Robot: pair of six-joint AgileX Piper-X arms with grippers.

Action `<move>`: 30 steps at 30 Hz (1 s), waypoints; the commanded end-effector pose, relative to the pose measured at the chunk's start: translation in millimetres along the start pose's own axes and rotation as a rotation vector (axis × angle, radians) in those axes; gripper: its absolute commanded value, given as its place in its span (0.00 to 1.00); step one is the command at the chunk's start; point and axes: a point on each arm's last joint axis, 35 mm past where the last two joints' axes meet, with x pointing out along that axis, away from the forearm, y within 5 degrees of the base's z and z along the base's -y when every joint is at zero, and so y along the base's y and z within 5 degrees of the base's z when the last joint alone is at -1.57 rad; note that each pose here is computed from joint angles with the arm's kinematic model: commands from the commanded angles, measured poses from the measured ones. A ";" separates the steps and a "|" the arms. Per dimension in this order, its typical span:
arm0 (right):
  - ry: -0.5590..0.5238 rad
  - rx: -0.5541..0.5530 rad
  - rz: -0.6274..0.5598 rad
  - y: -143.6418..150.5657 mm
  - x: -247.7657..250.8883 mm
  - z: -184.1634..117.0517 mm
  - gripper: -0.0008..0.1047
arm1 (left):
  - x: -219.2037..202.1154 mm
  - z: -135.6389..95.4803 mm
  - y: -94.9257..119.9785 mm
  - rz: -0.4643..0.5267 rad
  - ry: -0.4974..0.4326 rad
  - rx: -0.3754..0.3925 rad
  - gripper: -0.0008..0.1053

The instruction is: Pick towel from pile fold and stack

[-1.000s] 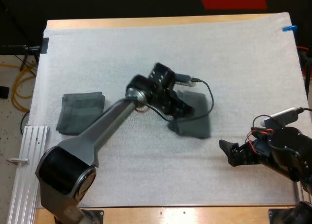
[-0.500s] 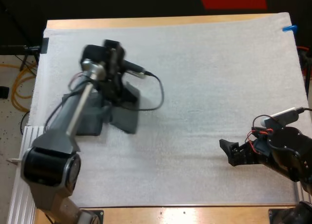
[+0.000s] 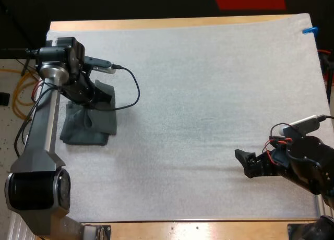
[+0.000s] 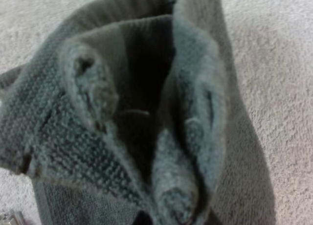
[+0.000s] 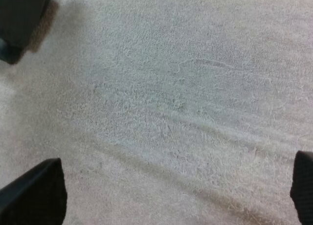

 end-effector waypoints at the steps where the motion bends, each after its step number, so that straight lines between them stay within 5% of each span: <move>1: -0.011 -0.003 -0.004 -0.1 -3.1 1.5 0.86 | -5.1 -0.9 0.9 0.013 -0.009 0.010 0.01; 10: -0.011 -0.003 -0.004 -0.1 -3.1 1.5 0.86 | 4.1 -0.1 1.9 0.011 0.019 0.050 0.01; 18: -0.036 0.017 0.009 0.5 -3.2 4.4 0.86 | 12.3 1.8 6.1 0.122 0.055 0.053 0.01; 30: -0.204 0.071 0.230 8.9 -6.7 24.7 0.86 | 17.0 3.2 11.3 0.267 0.087 0.058 0.06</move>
